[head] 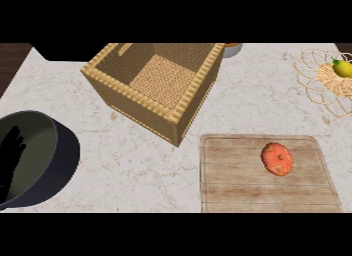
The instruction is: Pick the squash from the cutting board and place it in the basket
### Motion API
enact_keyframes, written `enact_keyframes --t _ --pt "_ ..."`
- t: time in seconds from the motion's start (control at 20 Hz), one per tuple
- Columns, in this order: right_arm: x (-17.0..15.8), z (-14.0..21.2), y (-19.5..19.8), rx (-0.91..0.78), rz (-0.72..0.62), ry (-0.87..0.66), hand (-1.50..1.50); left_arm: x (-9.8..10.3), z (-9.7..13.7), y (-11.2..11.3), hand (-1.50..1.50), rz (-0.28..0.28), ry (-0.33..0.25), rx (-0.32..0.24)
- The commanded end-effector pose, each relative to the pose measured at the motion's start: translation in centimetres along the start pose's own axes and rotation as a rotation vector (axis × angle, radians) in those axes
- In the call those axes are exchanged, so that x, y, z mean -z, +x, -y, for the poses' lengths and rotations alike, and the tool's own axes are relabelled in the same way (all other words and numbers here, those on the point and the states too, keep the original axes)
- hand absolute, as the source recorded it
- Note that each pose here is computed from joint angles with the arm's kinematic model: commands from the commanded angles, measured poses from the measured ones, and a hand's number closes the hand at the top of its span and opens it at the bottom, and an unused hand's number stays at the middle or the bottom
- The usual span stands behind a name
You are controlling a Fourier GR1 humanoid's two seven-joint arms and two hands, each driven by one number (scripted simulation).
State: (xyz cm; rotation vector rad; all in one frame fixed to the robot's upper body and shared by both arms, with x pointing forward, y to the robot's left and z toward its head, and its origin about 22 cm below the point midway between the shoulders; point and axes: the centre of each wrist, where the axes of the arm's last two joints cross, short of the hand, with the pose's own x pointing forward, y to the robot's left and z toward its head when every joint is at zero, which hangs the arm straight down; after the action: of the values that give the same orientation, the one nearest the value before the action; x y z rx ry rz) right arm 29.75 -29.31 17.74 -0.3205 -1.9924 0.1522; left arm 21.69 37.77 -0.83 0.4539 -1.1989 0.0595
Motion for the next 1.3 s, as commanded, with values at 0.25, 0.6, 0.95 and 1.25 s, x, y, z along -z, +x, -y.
enact_keyframes --t 0.25,0.6,0.95,1.25 --pt "-2.5 -9.5 -3.0 0.341 -0.132 0.481 1.5 1.3 3.7 12.6 0.0 0.625 -0.217 0.133" --pt "-8.7 -21.3 -0.5 0.443 -0.115 0.281 -1.5 2.2 6.2 10.8 0.0 0.583 -0.266 0.118" --pt "-2.3 -13.4 -1.1 -0.245 -0.171 0.18 -1.5 1.2 6.3 10.8 0.0 0.563 -0.272 0.13" --pt "0.2 -9.4 1.3 -0.756 -0.316 0.494 -1.5 1.3 6.0 10.2 0.0 0.558 -0.28 0.143"
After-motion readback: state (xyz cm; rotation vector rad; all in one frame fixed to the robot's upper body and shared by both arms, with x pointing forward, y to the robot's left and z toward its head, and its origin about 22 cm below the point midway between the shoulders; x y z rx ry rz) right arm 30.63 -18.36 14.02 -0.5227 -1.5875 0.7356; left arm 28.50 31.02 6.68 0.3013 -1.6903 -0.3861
